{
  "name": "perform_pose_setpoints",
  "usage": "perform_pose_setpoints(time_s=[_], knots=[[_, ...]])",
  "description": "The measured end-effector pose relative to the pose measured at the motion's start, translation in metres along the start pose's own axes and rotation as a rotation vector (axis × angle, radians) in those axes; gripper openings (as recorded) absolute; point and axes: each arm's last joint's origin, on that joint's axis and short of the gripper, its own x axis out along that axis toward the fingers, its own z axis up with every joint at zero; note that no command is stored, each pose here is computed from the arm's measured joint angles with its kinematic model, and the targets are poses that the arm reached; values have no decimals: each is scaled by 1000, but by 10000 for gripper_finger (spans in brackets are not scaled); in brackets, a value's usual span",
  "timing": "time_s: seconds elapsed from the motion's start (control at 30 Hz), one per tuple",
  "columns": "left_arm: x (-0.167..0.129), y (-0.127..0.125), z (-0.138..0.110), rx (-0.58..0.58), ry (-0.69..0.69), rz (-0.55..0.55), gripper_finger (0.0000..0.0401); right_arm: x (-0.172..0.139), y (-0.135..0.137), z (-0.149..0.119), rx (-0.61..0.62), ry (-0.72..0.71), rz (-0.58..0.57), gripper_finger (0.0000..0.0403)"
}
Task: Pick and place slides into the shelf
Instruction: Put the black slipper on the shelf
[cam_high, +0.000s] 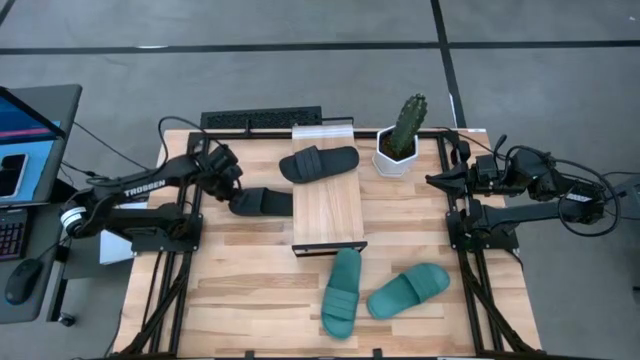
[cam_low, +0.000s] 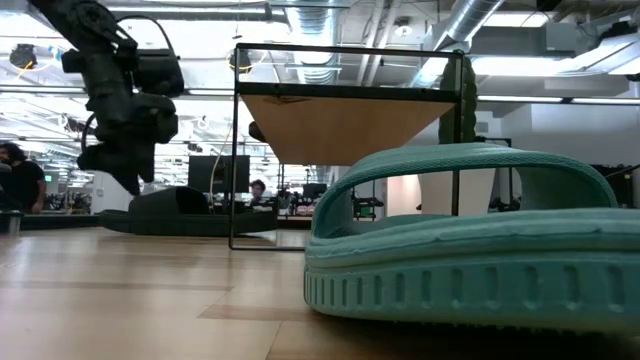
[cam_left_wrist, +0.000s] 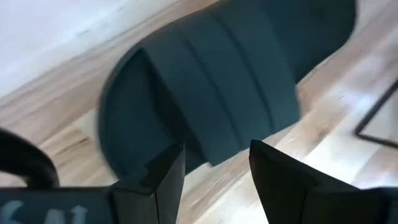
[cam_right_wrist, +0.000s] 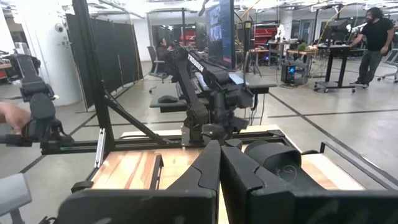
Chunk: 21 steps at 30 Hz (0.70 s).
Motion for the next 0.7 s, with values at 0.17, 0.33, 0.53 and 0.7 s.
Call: perform_pose_setpoints(time_s=[0.17, 0.33, 0.53, 0.7], knots=[[3, -1, 3, -11, -42, -64, 167, 0, 0, 0, 0, 0, 0, 0], [8, 3, -1, -26, -36, -35, 167, 0, 0, 0, 0, 0, 0, 0], [8, 6, -3, -41, -33, 16, 167, 0, 0, 0, 0, 0, 0, 0], [8, 6, -1, -39, -42, 9, 167, 0, 0, 0, 0, 0, 0, 0]])
